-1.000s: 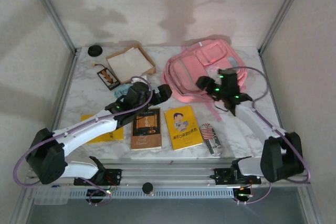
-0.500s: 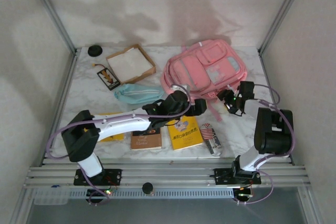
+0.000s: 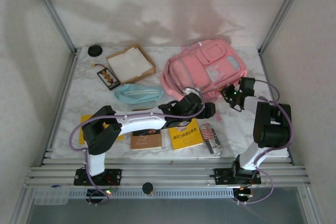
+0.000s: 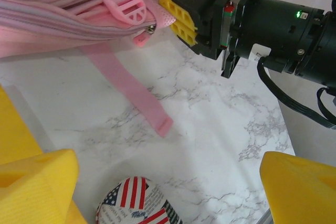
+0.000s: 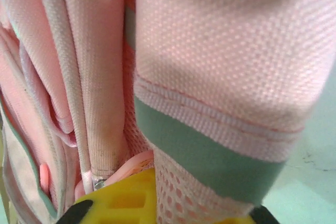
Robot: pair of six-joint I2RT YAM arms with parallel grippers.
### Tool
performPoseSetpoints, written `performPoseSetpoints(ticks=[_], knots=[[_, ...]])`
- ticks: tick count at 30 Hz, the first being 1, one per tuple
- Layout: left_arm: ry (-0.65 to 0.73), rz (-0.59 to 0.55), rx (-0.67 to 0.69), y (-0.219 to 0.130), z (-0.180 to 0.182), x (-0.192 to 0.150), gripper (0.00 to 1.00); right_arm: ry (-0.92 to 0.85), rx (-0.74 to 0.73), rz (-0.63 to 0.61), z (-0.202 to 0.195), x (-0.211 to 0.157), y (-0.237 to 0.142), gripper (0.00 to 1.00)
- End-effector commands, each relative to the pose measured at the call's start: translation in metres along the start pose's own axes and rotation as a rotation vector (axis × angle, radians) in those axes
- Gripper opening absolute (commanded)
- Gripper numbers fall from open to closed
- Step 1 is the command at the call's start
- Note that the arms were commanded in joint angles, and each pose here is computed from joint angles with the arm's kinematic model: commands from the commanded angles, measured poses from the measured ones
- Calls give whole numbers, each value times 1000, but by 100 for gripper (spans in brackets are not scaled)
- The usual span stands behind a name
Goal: Pack the student bag
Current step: Unzip the student bag at the top-right of the table.
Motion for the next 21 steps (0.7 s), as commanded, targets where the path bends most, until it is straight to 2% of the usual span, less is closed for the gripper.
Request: performPoseSetpoints(ticks=[1,5,11,16,21], knots=[[44,-23,-14,2,-13,5,86,-37,136,-59,38,16,-20,4],[129,-26,15,6,-18,9,80,-41,205,-91,67,19,-50,0],[221,-72,70,5,-20,16,77,-10,253,-107,91,21,-80,0],[267,-123,58,6,-33,25,74,49,303,-94,106,20,-91,0],[389,-153,48,11,-40,29,68,104,333,-96,122,21,-103,0]])
Point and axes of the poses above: each hand's point on the last joint's axis, 136 mm out from that joint toward the fingers, its own y axis out along the fingers, its own z axis along the line the jaws close on, x = y × z, the point moved 9 cm from there along -y, back along the fingers, and after that the axes turned 13 degrees about -y, right-handed, at the moved point
